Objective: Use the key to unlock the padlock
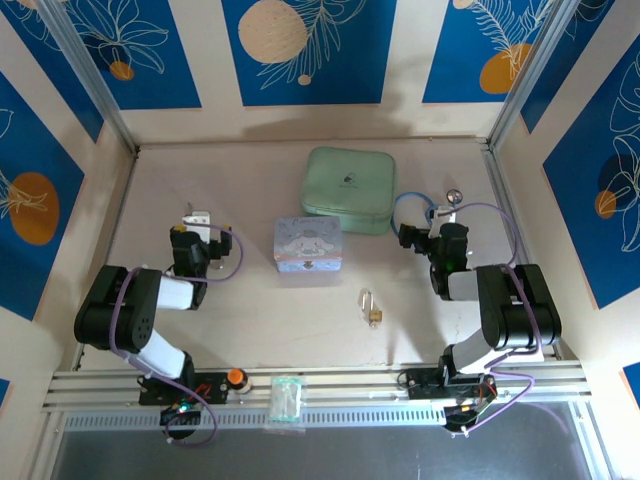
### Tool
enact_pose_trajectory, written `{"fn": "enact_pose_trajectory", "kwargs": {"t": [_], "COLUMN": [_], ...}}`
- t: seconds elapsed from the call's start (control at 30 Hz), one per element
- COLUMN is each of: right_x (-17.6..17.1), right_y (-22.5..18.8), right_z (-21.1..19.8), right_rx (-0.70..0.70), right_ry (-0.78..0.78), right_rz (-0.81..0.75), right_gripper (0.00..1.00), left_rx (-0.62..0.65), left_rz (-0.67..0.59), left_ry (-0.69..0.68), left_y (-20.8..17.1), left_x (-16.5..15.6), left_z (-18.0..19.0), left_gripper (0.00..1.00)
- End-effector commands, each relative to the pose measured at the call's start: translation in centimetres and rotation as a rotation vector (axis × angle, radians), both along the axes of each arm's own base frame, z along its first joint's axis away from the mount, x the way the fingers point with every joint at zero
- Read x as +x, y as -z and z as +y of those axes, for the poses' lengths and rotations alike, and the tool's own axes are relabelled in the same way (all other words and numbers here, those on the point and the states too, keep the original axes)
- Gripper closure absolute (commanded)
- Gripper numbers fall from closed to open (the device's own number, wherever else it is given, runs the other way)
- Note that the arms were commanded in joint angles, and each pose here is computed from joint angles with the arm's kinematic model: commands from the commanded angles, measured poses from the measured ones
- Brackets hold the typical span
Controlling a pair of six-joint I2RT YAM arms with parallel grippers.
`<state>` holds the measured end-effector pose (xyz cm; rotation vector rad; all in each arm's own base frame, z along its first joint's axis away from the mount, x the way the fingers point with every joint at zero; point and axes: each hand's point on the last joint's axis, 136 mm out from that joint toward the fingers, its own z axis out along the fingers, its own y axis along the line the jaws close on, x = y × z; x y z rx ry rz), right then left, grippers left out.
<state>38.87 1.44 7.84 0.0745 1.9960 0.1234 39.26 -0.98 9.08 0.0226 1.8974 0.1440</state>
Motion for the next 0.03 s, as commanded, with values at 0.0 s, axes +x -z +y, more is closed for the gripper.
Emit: {"fn": "enact_pose_trajectory", "kwargs": {"t": [0.0], "right_x": [0.85], "right_y": [-1.7], "right_z": [0.29], "right_rx": [-0.015], "right_ry": [-0.026], "right_rz": [-0.058], "right_gripper": [0.01], "left_rx": [-0.004], "left_rz": [-0.012], "left_ry": [0.009], "left_y": [-0.33], "left_x": [0.21], "left_z": [0.11], "left_gripper": [0.01]}}
